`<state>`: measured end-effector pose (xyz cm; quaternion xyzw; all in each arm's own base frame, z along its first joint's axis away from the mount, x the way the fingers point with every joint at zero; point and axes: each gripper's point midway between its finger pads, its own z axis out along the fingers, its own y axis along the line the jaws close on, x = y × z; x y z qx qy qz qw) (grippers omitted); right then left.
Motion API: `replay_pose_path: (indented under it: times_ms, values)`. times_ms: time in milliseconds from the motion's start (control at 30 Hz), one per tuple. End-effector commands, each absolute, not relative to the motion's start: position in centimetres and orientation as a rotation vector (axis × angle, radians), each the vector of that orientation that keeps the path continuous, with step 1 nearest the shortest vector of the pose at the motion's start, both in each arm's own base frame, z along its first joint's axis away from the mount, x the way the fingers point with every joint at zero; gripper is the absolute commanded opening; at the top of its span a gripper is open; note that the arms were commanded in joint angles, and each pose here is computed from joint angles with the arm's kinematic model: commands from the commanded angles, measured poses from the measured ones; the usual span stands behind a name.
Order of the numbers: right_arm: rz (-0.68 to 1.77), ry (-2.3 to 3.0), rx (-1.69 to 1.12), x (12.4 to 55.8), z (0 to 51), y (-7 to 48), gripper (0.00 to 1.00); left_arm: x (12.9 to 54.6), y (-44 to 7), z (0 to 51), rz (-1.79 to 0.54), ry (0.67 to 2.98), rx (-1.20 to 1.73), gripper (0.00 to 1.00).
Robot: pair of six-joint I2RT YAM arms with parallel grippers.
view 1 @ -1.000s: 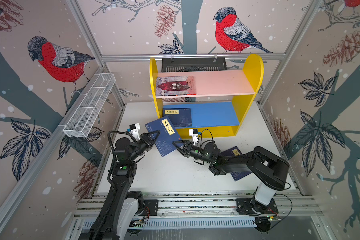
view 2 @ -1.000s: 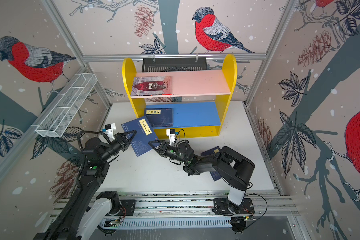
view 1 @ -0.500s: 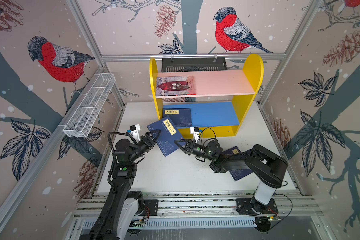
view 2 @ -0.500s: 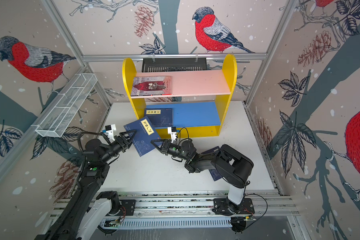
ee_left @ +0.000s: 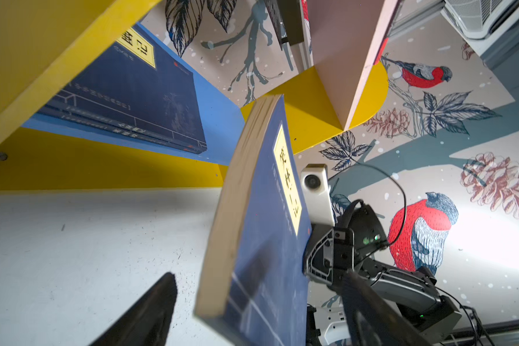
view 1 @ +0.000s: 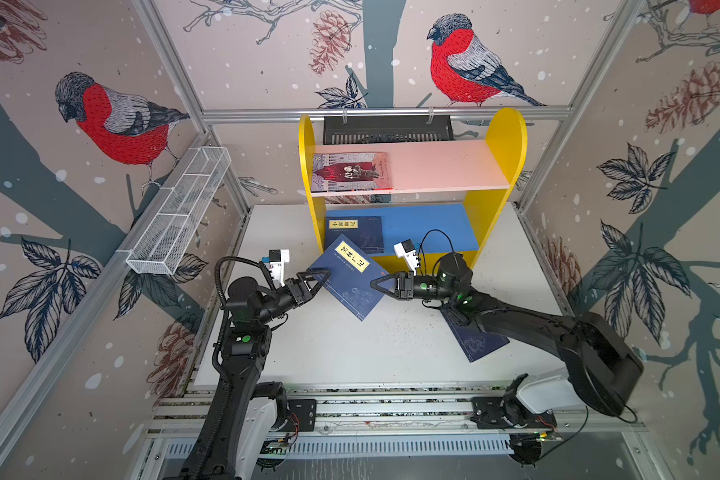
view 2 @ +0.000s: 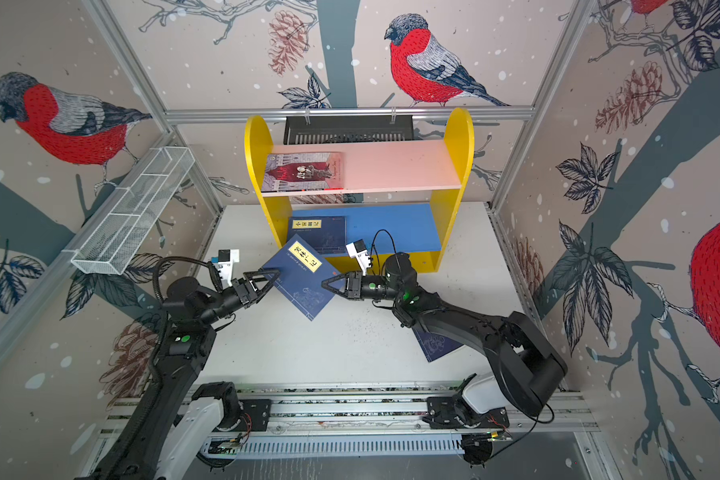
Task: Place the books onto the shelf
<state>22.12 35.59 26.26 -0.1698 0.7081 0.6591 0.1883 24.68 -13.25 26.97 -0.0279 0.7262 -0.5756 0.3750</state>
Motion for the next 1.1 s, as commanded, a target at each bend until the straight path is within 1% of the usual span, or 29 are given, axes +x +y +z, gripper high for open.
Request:
replay_pose_path:
  times_ms: [0, 133, 500, 633, 733, 833, 1067]
  values:
    - [1.73, 2.171, -0.625, 20.8, 22.5, 33.4, 0.02, 23.3, -14.0, 27.0, -1.531, 1.837, 0.021, 0.88]
    - [1.701, 2.204, -0.68, 20.8, 22.3, 32.0, 0.02, 22.7, -14.5, 26.6, -1.604, 1.853, 0.047, 0.87]
    - [1.679, 2.186, -0.788, 19.3, 24.6, 29.7, 0.02, 22.5, -14.7, 24.8, -1.531, 1.935, 0.14, 0.84]
    - [1.731, 2.142, -0.852, 17.5, 25.8, 29.2, 0.02, 21.4, -15.6, 25.6, -1.631, 1.915, 0.211, 0.85]
    - [1.756, 2.118, -0.877, 17.0, 26.2, 29.2, 0.02, 20.5, -16.7, 25.7, -1.718, 1.935, 0.271, 0.85]
    - [1.775, 2.08, -0.907, 16.3, 26.9, 29.3, 0.02, 19.9, -17.6, 25.5, -1.759, 1.952, 0.312, 0.85]
    - [1.768, 2.102, -0.968, 15.2, 26.0, 30.0, 0.02, 19.6, -18.3, 25.5, -1.837, 1.974, 0.341, 0.84]
